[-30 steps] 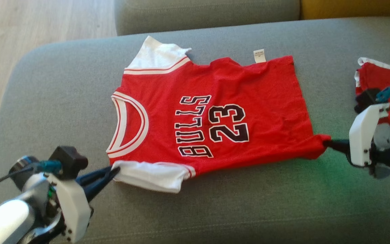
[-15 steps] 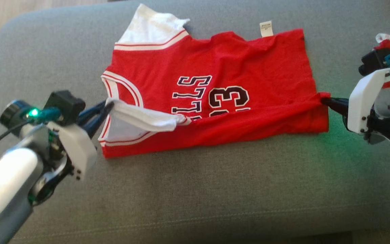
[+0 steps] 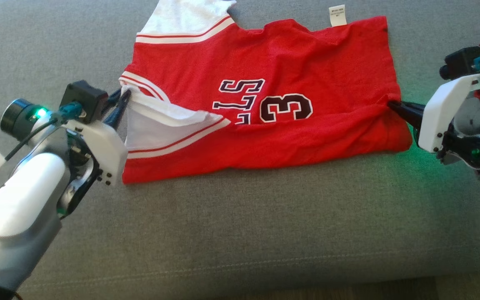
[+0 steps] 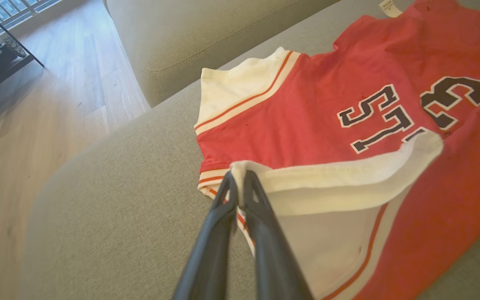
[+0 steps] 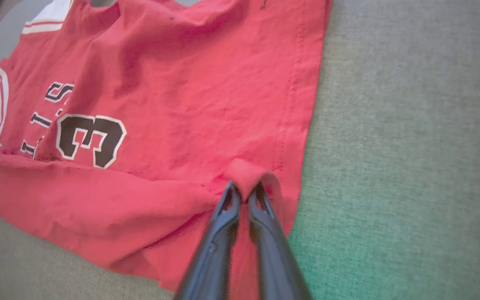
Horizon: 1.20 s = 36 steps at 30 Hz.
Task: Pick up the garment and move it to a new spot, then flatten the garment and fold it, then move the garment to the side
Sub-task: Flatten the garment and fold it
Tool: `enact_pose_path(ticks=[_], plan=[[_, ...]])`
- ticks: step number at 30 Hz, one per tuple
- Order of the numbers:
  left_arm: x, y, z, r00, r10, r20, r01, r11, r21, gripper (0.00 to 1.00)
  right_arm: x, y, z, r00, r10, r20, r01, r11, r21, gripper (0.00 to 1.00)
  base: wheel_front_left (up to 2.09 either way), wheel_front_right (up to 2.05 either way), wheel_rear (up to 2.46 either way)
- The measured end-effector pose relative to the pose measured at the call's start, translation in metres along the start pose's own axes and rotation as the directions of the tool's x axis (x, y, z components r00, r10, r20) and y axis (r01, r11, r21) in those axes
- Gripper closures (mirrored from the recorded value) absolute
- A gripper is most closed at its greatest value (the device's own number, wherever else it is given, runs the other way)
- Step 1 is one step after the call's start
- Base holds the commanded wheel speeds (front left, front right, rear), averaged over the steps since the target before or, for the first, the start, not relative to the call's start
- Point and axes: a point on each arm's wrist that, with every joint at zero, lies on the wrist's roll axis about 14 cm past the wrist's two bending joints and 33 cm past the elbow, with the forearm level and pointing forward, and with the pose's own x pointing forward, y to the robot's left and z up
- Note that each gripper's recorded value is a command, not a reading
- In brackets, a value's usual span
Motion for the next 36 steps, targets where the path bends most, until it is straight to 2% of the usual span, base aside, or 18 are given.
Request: enact_pose_path(ticks=[4, 7, 9, 11, 14, 16, 20, 21, 22, 24, 25, 26, 27, 28, 30, 32, 36], plan=[[0.005, 0.006, 0.000, 0.999, 0.046, 0.010, -0.046, 0.999, -0.016, 0.00, 0.000, -0.005, 0.006, 0.999, -0.012, 0.051, 0.011, 1.000, 0.024, 0.00, 0.00, 0.00, 0.00], [0.002, 0.028, 0.017, 0.982, 0.161, 0.100, -0.157, 0.986, -0.049, 0.00, -0.004, -0.008, 0.020, 0.991, -0.023, 0.135, 0.012, 0.997, 0.076, 0.00, 0.00, 0.00, 0.00], [-0.004, 0.046, 0.040, 0.945, 0.257, 0.204, -0.244, 0.966, -0.088, 0.00, -0.010, -0.008, 0.034, 0.974, -0.031, 0.224, 0.014, 0.997, 0.076, 0.00, 0.00, 0.00, 0.00], [-0.015, 0.063, 0.067, 0.880, 0.356, 0.316, -0.325, 0.934, -0.149, 0.00, -0.018, -0.008, 0.050, 0.946, -0.038, 0.321, 0.022, 0.998, 0.053, 0.00, 0.00, 0.00, 0.00], [-0.039, 0.079, 0.102, 0.771, 0.479, 0.420, -0.392, 0.876, -0.280, 0.00, -0.037, -0.006, 0.077, 0.873, -0.040, 0.486, 0.028, 0.999, 0.033, 0.00, 0.00, 0.00, 0.00], [-0.055, 0.078, 0.116, 0.723, 0.522, 0.453, -0.396, 0.850, -0.348, 0.00, -0.050, -0.002, 0.088, 0.817, -0.031, 0.576, 0.035, 0.999, 0.003, 0.00, 0.00, 0.00, 0.00], [-0.096, 0.073, 0.130, 0.616, 0.612, 0.496, -0.396, 0.784, -0.477, 0.00, -0.070, 0.009, 0.093, 0.760, 0.010, 0.649, 0.061, 0.994, -0.086, 0.00, 0.00, 0.00, 0.00], [-0.105, 0.073, 0.128, 0.596, 0.634, 0.492, -0.400, 0.766, -0.503, 0.00, -0.080, 0.011, 0.101, 0.733, 0.017, 0.680, 0.079, 0.991, -0.110, 0.00, 0.00, 0.00, 0.00], [-0.114, 0.073, 0.125, 0.575, 0.659, 0.486, -0.408, 0.745, -0.527, 0.00, -0.093, 0.010, 0.112, 0.692, 0.017, 0.722, 0.110, 0.986, -0.128, 0.00, 0.00, 0.00, 0.00], [-0.128, 0.073, 0.117, 0.545, 0.699, 0.463, -0.424, 0.706, -0.567, 0.00, -0.125, 0.011, 0.135, 0.583, 0.011, 0.813, 0.161, 0.978, -0.129, 0.00, 0.00, 0.00, 0.00], [-0.132, 0.069, 0.112, 0.543, 0.707, 0.453, -0.425, 0.696, -0.578, 0.00, -0.138, 0.015, 0.138, 0.534, 0.010, 0.845, 0.176, 0.977, -0.123, 0.00, 0.00, 0.00, 0.00], [-0.134, 0.062, 0.106, 0.554, 0.702, 0.448, -0.422, 0.700, -0.575, 0.00, -0.145, 0.020, 0.132, 0.507, 0.009, 0.862, 0.186, 0.975, -0.119, 0.00, 0.00, 0.00, 0.00], [-0.135, 0.054, 0.100, 0.571, 0.692, 0.442, -0.417, 0.708, -0.570, 0.00, -0.147, 0.026, 0.119, 0.499, 0.000, 0.866, 0.186, 0.977, -0.107, 0.00, 0.00, 0.00, 0.00], [-0.136, 0.046, 0.093, 0.588, 0.685, 0.430, -0.414, 0.712, -0.567, 0.00, -0.144, 0.032, 0.100, 0.509, -0.012, 0.861, 0.176, 0.980, -0.090, 0.00, 0.00, 0.00, 0.00], [-0.136, 0.029, 0.073, 0.632, 0.667, 0.394, -0.422, 0.723, -0.547, 0.00, -0.137, 0.046, 0.054, 0.558, -0.037, 0.829, 0.157, 0.986, -0.062, 0.00, 0.00, 0.00, 0.00], [-0.135, 0.011, 0.034, 0.691, 0.658, 0.298, -0.446, 0.713, -0.541, 0.00, -0.136, 0.053, 0.007, 0.611, -0.072, 0.788, 0.163, 0.986, -0.037, 0.00, 0.00, 0.00, 0.00], [-0.120, -0.010, -0.010, 0.777, 0.601, 0.188, -0.452, 0.740, -0.498, 0.00, -0.146, 0.056, 0.006, 0.590, -0.079, 0.804, 0.177, 0.984, -0.033, 0.00, 0.00, 0.00, 0.00]])
